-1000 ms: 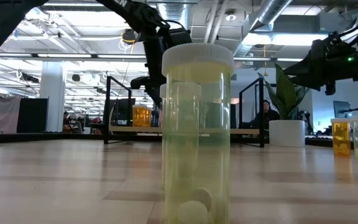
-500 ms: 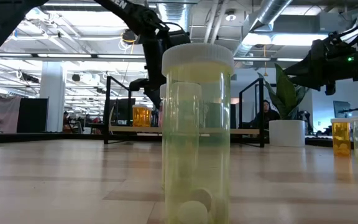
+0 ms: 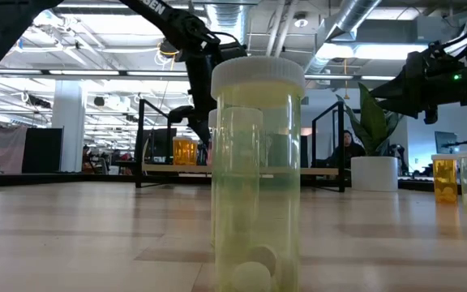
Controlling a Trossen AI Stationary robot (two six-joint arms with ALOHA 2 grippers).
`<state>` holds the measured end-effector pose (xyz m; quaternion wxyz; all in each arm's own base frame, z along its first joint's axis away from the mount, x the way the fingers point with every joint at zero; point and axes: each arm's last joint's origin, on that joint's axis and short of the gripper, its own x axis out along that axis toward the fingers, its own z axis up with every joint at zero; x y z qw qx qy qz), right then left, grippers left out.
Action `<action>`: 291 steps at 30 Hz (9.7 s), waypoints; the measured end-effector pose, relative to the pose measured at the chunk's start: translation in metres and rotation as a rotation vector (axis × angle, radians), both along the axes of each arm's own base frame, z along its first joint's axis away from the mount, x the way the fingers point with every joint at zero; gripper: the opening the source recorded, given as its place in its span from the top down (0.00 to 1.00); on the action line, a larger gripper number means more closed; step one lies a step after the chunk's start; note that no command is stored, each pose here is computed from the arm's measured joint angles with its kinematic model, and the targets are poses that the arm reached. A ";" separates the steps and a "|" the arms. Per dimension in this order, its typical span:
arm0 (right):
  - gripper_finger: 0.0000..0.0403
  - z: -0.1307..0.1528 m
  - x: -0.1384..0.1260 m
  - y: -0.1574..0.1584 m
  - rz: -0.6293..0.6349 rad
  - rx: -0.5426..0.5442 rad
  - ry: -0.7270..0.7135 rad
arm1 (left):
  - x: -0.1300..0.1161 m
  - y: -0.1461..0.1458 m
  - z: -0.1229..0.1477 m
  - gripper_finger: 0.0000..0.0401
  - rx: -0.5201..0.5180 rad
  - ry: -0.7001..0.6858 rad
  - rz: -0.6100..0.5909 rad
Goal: Pick and place medicine bottles onto shelf by color
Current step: Put the top red pill bottle on the shelf aligned with the other red pill bottle, then put the top left small orange pill bottle on the shelf
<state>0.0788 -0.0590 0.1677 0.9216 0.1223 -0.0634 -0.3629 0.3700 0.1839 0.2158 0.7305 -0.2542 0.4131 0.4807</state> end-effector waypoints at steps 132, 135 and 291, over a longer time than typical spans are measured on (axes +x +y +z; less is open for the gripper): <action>0.38 0.000 0.000 0.000 0.000 0.000 0.000 | 0.000 -0.246 0.025 0.48 0.021 -0.230 -0.550; 0.38 0.000 0.000 0.000 0.000 0.000 0.000 | -0.001 -0.246 0.018 0.46 0.017 -0.233 -0.545; 0.38 -0.001 0.001 -0.001 0.000 0.010 0.015 | -0.070 -0.221 -0.078 0.74 -1.112 0.821 -0.505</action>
